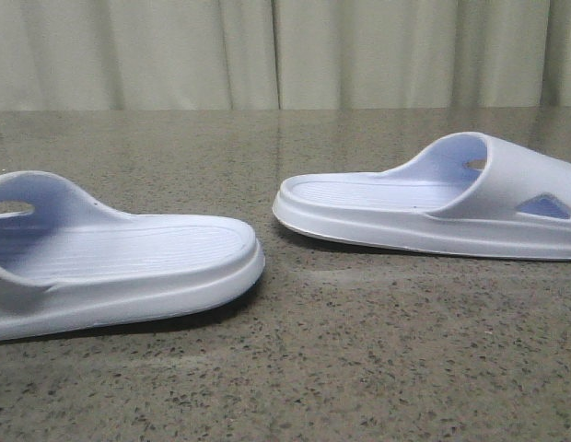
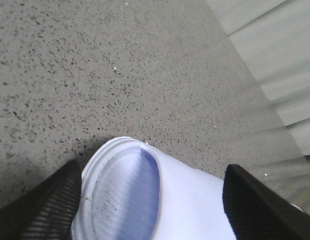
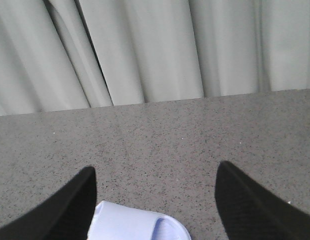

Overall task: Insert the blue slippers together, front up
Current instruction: 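Lift the slipper with the left gripper and raise it above the table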

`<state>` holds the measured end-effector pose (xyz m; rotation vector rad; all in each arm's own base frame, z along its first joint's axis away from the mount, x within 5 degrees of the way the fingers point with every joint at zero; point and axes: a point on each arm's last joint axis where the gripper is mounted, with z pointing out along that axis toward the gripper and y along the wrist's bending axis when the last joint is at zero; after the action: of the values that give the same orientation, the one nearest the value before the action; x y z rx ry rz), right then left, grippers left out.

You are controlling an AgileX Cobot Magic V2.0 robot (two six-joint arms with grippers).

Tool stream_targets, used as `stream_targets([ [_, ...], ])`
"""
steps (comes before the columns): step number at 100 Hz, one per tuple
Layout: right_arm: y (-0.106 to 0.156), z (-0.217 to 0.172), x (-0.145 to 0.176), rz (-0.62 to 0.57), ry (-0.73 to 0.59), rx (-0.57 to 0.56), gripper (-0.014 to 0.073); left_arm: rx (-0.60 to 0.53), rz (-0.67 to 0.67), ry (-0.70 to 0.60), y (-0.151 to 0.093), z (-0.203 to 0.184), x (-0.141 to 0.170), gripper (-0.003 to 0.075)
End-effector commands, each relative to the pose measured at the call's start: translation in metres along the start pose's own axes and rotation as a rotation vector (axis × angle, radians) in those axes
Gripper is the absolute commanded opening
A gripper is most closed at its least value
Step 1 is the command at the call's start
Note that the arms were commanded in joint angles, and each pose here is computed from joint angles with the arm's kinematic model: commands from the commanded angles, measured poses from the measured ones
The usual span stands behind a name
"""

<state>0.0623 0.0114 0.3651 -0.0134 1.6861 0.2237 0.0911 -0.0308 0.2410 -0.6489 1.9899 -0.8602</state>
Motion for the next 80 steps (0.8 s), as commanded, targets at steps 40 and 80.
stream_targets([
  [40,0.001,-0.001,-0.018,-0.002,-0.118,-0.003,0.0435,-0.02,-0.096,0.006,0.009,0.005,0.005,0.0517],
  [80,0.001,-0.001,-0.018,-0.002,-0.118,-0.003,0.0435,-0.021,-0.134,0.024,0.009,0.007,0.006,0.0517],
])
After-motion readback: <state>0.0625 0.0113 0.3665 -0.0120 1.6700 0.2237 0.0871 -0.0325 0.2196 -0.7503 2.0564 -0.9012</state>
